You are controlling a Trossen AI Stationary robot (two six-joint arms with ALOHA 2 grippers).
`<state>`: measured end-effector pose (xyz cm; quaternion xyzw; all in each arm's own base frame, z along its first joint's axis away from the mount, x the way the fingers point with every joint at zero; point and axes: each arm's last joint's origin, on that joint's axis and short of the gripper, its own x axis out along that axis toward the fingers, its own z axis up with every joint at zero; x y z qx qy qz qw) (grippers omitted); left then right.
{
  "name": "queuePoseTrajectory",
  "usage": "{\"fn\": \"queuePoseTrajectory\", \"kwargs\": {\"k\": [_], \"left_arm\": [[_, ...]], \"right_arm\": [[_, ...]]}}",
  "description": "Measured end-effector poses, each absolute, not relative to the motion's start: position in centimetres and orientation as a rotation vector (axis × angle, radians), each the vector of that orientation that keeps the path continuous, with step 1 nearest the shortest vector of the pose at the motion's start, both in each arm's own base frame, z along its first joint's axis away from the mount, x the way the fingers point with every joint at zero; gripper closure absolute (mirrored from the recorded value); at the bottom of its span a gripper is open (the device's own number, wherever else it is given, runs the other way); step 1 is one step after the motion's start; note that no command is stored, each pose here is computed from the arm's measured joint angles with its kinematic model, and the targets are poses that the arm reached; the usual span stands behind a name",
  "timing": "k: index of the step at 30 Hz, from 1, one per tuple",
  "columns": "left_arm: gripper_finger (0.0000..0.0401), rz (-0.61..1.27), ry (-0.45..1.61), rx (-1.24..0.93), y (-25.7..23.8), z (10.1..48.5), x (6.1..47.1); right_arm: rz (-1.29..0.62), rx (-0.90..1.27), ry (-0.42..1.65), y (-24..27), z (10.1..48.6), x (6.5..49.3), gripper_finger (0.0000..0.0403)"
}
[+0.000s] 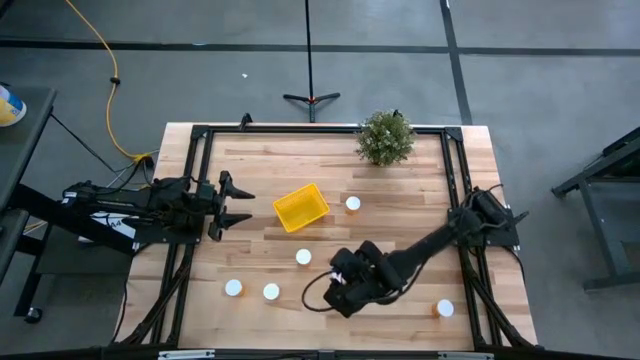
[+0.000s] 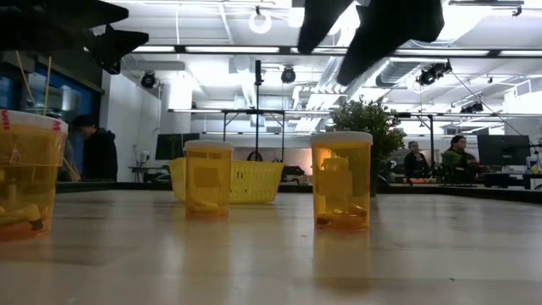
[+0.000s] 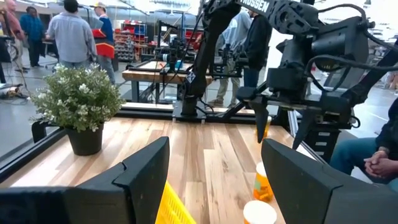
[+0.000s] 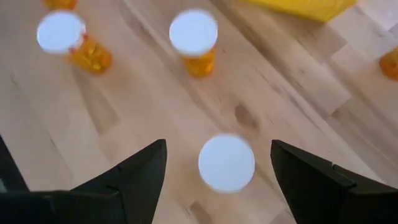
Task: Pick and place pill bottles into a basket
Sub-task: Put the yellow pill bottle into the bin
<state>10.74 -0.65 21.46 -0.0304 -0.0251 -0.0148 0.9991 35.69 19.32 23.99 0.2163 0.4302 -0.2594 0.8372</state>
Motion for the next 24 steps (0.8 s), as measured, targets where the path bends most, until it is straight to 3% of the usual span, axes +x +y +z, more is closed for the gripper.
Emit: {"fn": "queuePoseTrajectory", "kwargs": {"k": [13,24], "left_arm": [[0.0112,-0.029,-0.046,-0.061,-0.6,21.4,10.7],[0.0112,-0.03,-0.05,-0.059,-0.7,21.5,10.7]], "right_arm": [[-0.525,0.406,0.85,18.4,24.3,36.8,0.0124],[-0.539,0.558,0.931,17.1,24.1,37.3,0.0101]]}}
